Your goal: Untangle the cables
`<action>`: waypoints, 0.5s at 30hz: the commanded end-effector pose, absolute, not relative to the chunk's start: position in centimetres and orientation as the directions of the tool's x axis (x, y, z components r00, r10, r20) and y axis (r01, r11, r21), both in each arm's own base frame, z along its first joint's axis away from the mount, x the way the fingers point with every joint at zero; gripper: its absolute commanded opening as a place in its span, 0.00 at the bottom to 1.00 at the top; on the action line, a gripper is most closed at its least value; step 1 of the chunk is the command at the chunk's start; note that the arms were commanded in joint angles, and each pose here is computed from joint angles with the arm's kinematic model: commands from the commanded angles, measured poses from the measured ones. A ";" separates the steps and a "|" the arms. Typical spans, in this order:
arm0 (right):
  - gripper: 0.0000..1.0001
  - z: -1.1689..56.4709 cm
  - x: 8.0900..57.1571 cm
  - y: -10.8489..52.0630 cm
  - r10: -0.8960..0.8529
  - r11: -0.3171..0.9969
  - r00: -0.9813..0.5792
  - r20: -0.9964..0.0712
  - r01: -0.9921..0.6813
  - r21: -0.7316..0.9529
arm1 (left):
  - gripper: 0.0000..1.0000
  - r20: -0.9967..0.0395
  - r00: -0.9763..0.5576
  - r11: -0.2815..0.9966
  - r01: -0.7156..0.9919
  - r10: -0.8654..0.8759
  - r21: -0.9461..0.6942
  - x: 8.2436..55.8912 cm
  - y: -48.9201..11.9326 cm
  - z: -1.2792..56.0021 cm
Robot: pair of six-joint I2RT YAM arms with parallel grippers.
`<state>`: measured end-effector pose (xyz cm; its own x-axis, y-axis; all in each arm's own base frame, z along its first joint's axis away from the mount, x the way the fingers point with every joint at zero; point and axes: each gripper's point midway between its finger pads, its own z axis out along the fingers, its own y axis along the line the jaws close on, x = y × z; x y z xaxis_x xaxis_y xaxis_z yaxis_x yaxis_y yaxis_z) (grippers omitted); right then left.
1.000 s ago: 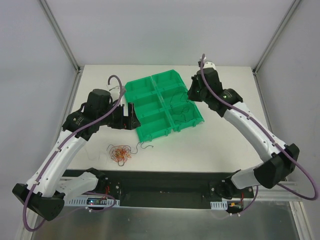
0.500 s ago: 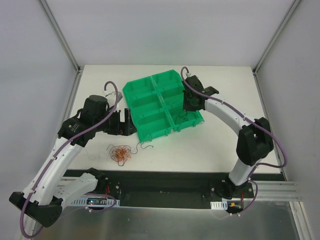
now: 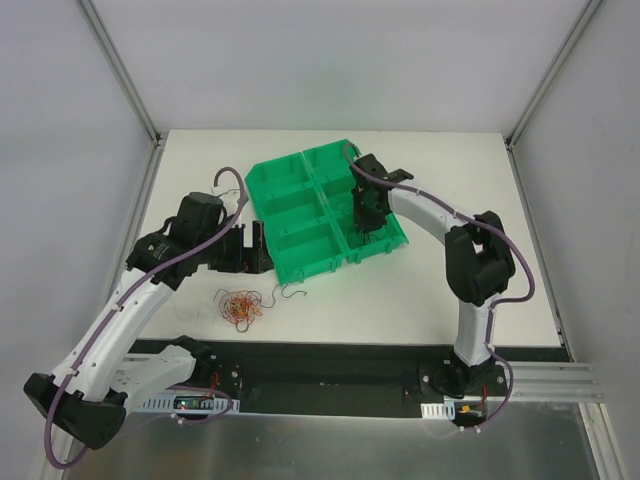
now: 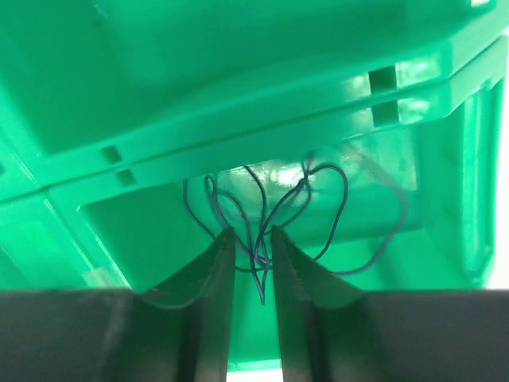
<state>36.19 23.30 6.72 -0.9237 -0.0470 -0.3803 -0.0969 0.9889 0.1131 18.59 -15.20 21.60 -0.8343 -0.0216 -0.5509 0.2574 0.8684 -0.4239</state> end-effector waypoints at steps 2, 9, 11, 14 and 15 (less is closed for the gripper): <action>0.47 13.0 36.5 23.5 -0.065 0.978 -0.890 -0.452 -0.146 0.146 | 0.84 -0.441 -0.887 0.947 0.016 -0.135 -0.321 18.9 -12.1 17.9; 0.65 18.9 33.0 23.6 -0.168 0.955 -0.830 -0.532 -0.271 0.122 | 0.84 -0.299 -0.856 0.891 -0.332 -0.422 -0.309 18.5 -7.8 14.7; 0.66 19.3 31.3 25.5 -0.222 0.927 -0.800 -0.557 -0.350 0.133 | 0.84 -0.286 -0.856 0.888 -0.347 -0.431 -0.301 18.4 -7.7 14.4; 0.66 20.1 26.9 31.6 -0.316 0.794 -0.741 -0.593 -0.548 0.262 | 0.84 -0.257 -0.861 0.885 -0.365 -0.440 -0.290 18.2 -7.7 13.5; 0.66 20.5 25.1 34.0 -0.344 0.719 -0.709 -0.616 -0.621 0.313 | 0.85 -0.244 -0.861 0.882 -0.378 -0.447 -0.283 18.1 -7.6 13.1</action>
<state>31.38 26.81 18.93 -0.8003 -0.2024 -0.5644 -0.3565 0.9175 0.1764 18.84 -7.87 13.94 -0.8702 -0.3997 -0.2881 -0.3153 0.9011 -0.2977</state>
